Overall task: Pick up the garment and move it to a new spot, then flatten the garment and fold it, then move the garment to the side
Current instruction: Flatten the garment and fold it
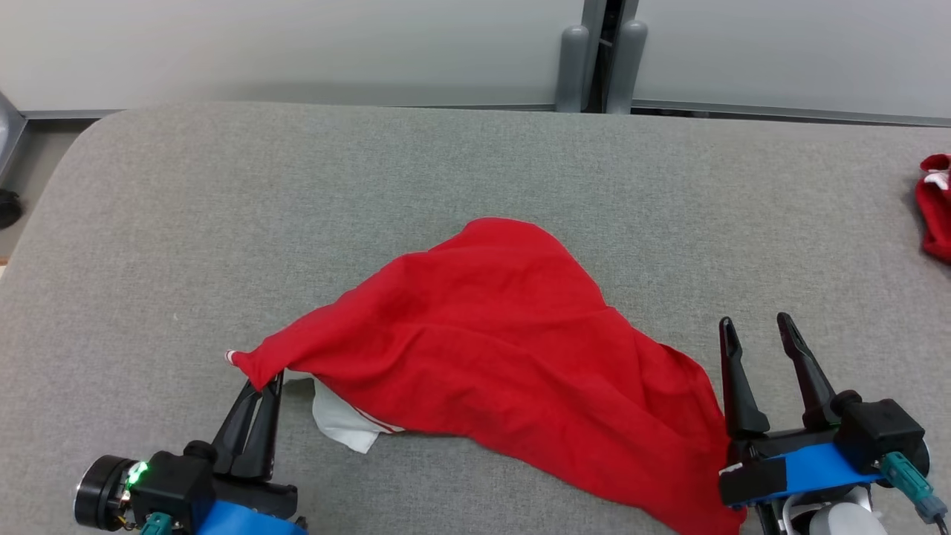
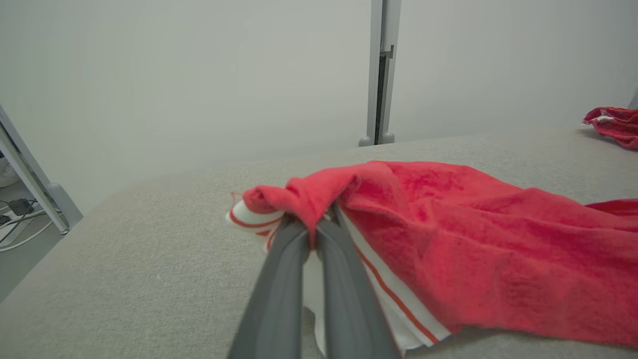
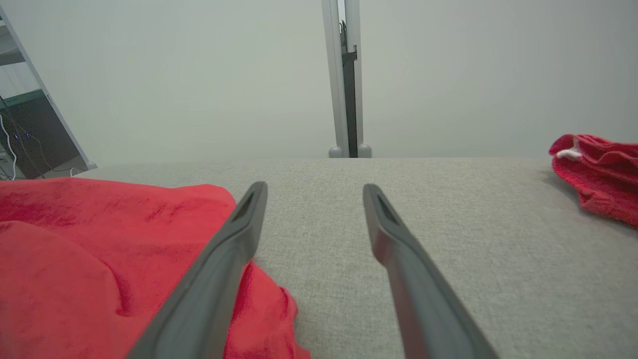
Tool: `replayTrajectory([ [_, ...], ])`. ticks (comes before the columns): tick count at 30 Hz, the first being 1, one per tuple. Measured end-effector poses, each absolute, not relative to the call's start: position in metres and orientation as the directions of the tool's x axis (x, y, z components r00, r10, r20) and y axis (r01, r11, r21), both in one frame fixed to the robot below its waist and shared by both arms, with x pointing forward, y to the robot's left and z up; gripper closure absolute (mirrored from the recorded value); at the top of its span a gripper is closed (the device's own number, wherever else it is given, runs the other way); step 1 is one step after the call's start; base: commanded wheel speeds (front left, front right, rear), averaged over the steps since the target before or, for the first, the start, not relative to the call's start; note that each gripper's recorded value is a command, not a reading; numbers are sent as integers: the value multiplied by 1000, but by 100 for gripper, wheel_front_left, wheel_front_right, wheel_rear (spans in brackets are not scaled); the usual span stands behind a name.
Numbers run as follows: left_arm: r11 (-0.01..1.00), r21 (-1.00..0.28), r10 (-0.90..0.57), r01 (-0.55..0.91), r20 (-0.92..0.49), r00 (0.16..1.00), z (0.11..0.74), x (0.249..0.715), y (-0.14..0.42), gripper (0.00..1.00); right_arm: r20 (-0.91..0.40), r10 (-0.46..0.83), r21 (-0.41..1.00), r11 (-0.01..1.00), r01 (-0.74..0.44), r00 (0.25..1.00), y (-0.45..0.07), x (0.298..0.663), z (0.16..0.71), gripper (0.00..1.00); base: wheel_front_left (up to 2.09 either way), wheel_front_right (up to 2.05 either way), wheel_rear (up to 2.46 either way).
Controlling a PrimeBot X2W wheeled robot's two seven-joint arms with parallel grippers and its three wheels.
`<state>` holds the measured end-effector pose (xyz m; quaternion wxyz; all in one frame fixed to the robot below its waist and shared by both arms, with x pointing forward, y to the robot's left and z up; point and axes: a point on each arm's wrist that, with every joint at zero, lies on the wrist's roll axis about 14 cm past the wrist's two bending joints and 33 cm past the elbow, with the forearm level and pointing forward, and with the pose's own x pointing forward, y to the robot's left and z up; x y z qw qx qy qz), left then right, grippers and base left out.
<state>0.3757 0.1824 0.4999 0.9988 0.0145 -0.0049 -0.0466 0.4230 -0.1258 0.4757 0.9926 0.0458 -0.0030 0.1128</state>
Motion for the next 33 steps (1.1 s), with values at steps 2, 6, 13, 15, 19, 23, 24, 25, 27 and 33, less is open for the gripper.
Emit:
replayTrajectory([
  [2,994,24,-110,110,5,994,498,380,177,100,12,215,84,973,-216,976,-130,423,475,0,0,0,0],
  [6,989,21,-147,147,13,989,496,393,167,100,5,192,74,979,-192,981,-140,422,473,0,0,0,0],
  [13,980,28,-196,196,19,980,489,427,156,100,-11,146,52,988,-145,989,-161,423,468,0,0,0,0],
  [15,979,30,-204,204,16,979,485,438,154,100,-19,131,47,990,-130,991,-167,422,465,0,0,0,0],
  [19,974,29,-223,224,-9,975,473,457,151,100,-25,99,36,994,-98,995,-179,422,464,0,0,0,0],
  [23,971,27,-238,239,-37,970,460,473,146,100,-38,66,27,998,-65,997,-192,419,460,0,0,0,0],
  [24,970,24,-240,241,-44,970,456,476,145,100,-42,58,25,998,-57,997,-195,418,459,0,0,0,0],
  [25,970,19,-241,243,-52,969,453,479,143,100,-44,51,23,999,-50,998,-197,418,459,0,0,0,0],
  [27,970,12,-243,244,-79,967,443,484,142,100,-50,40,20,999,-39,998,-201,417,457,0,0,0,0],
  [33,974,-8,-226,227,-131,965,424,493,145,100,-65,26,16,1000,-25,998,-206,418,451,0,0,0,0],
])
